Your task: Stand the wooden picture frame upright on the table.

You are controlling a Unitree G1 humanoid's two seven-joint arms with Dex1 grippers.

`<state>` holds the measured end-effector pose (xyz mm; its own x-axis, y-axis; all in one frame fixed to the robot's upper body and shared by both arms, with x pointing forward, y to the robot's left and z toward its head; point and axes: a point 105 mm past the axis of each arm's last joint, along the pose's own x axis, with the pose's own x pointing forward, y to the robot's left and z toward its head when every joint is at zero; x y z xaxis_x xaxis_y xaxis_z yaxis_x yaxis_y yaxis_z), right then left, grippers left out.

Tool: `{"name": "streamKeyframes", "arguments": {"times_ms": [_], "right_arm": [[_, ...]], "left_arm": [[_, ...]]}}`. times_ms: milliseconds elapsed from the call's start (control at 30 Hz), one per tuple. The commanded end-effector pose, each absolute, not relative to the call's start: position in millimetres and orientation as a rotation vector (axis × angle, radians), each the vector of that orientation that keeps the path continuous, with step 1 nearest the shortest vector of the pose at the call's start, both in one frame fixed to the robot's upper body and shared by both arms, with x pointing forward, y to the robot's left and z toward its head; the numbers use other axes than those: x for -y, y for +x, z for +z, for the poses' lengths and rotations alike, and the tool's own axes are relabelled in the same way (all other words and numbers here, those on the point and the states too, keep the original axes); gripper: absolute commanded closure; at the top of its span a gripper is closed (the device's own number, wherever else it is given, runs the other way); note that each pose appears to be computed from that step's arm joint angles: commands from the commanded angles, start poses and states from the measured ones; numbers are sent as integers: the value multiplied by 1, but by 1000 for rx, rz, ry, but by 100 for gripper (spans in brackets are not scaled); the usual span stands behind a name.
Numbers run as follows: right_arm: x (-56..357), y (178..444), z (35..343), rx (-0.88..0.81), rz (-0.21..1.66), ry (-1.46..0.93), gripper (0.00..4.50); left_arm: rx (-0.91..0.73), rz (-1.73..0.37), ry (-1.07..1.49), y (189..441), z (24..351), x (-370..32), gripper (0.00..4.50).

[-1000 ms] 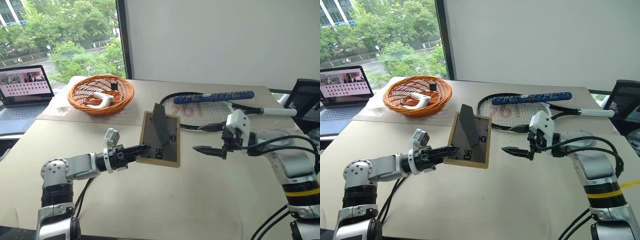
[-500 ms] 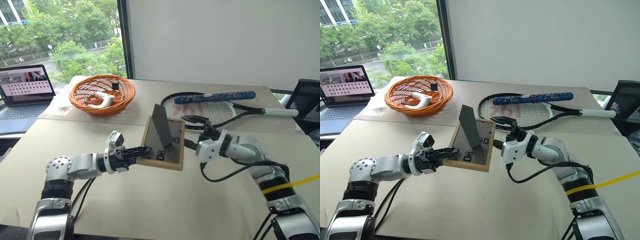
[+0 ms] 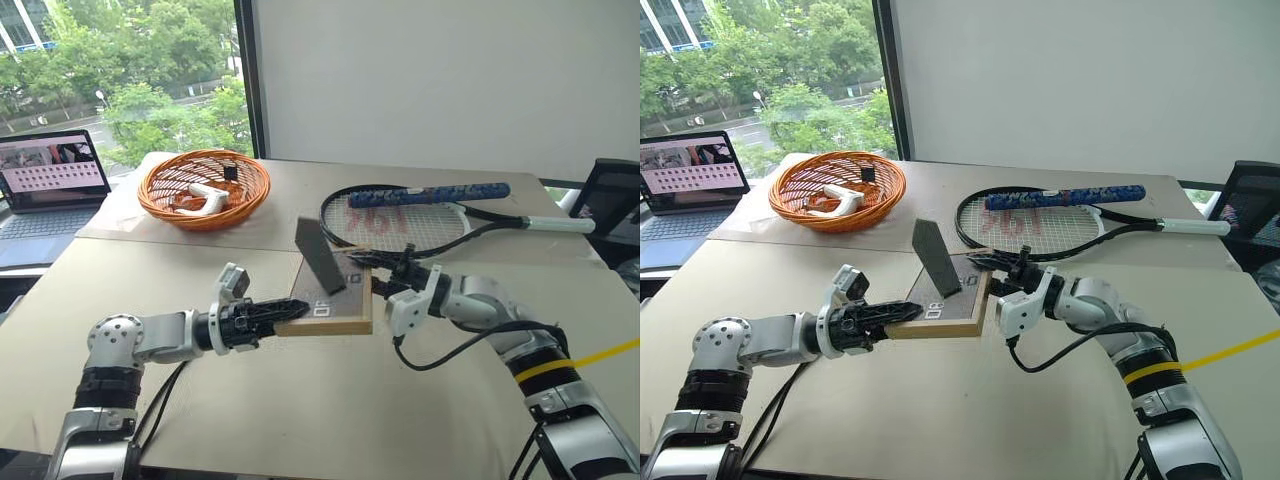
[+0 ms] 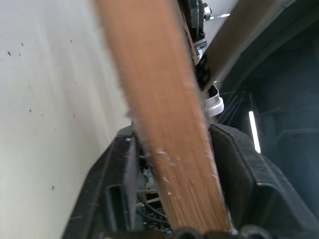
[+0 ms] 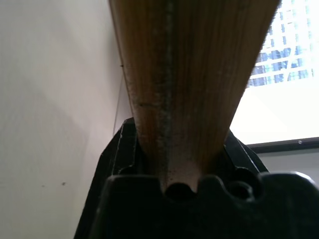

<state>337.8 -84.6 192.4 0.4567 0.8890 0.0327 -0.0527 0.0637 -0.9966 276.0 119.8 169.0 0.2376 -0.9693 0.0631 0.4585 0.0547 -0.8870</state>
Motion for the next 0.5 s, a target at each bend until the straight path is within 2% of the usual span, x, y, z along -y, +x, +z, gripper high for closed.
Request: {"name": "streamKeyframes", "arguments": {"times_ms": [33,67,200,400,500], "right_arm": [[96,342,224,877,758,-1217,318],[99,343,224,858,761,-1198,318],[105,350,228,763,788,-1057,318],[96,363,221,466,934,-578,318],[90,370,210,282,989,-369,318]], "left_arm": [[-473,-1158,-789,281,182,-140,20],[-457,-1152,-758,279,183,-147,0],[-410,-1110,-693,275,185,-177,0],[-401,-1028,-544,273,178,-188,0],[-282,-991,-452,276,182,-184,0]]}}
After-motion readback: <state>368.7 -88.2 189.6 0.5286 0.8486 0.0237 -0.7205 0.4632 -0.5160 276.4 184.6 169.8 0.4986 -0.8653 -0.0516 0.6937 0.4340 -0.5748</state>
